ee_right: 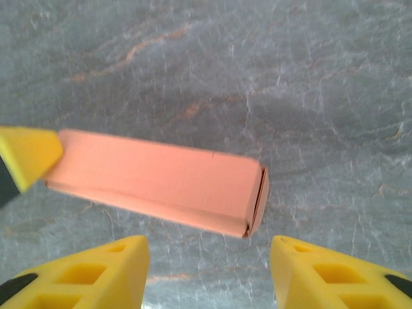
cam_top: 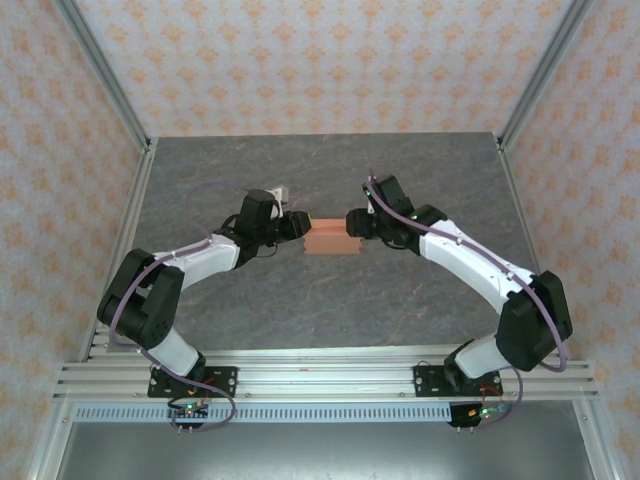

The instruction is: Fold the paper box

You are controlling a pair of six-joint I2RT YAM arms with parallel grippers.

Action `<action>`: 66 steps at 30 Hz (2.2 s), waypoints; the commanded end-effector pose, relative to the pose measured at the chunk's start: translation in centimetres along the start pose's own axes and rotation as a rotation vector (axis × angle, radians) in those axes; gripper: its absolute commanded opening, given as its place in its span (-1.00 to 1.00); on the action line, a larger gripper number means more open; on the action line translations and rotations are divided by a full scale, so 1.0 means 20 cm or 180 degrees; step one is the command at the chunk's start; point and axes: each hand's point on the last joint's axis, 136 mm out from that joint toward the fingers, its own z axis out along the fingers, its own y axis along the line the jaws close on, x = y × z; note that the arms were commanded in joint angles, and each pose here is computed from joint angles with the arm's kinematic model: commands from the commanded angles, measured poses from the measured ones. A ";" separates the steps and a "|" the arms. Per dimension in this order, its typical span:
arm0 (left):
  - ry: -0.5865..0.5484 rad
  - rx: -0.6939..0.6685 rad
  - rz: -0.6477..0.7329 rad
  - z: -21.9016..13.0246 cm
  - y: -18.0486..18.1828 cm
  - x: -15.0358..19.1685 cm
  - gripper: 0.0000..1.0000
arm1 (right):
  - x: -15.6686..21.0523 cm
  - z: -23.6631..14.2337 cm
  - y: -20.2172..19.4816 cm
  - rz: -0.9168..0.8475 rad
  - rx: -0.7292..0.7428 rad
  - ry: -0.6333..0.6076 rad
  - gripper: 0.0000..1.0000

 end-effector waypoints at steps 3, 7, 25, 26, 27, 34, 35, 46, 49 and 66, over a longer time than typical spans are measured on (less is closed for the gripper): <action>0.0284 -0.0445 -0.0016 -0.01 0.15 0.14 -0.30 | -0.10 0.06 -0.04 0.0273 -0.0067 0.0095 0.05; 0.0290 -0.0445 -0.0007 -0.01 0.15 0.14 -0.29 | -0.08 0.13 -0.08 0.0405 -0.0100 0.0229 0.05; 0.0270 -0.0444 -0.0013 -0.02 0.15 0.15 -0.29 | 0.06 0.24 -0.13 0.1012 -0.0570 0.0391 -0.21; 0.0275 -0.0444 -0.0012 -0.02 0.15 0.15 -0.29 | 0.07 0.24 -0.14 0.1036 -0.0573 0.0394 -0.24; 0.0274 -0.0446 -0.0014 -0.02 0.15 0.15 -0.29 | 0.08 0.25 -0.14 0.1058 -0.0583 0.0400 -0.26; 0.0283 -0.0451 -0.0021 -0.02 0.17 0.17 -0.28 | 0.12 0.27 -0.17 0.1179 -0.0618 0.0396 -0.36; 0.0287 -0.0441 -0.0027 -0.02 0.17 0.17 -0.29 | 0.12 0.27 -0.18 0.1201 -0.0625 0.0396 -0.38; 0.0334 -0.0357 -0.0107 -0.01 0.17 0.21 -0.36 | 0.19 0.29 -0.21 0.1317 -0.0668 0.0431 -0.53; 0.0333 -0.0333 -0.0148 0.00 0.18 0.23 -0.43 | 0.22 0.30 -0.22 0.1329 -0.0645 0.0455 -0.58; 0.0434 -0.0257 -0.0371 0.06 0.25 0.37 -0.70 | 0.41 0.41 -0.29 0.1522 -0.0585 0.0593 -0.78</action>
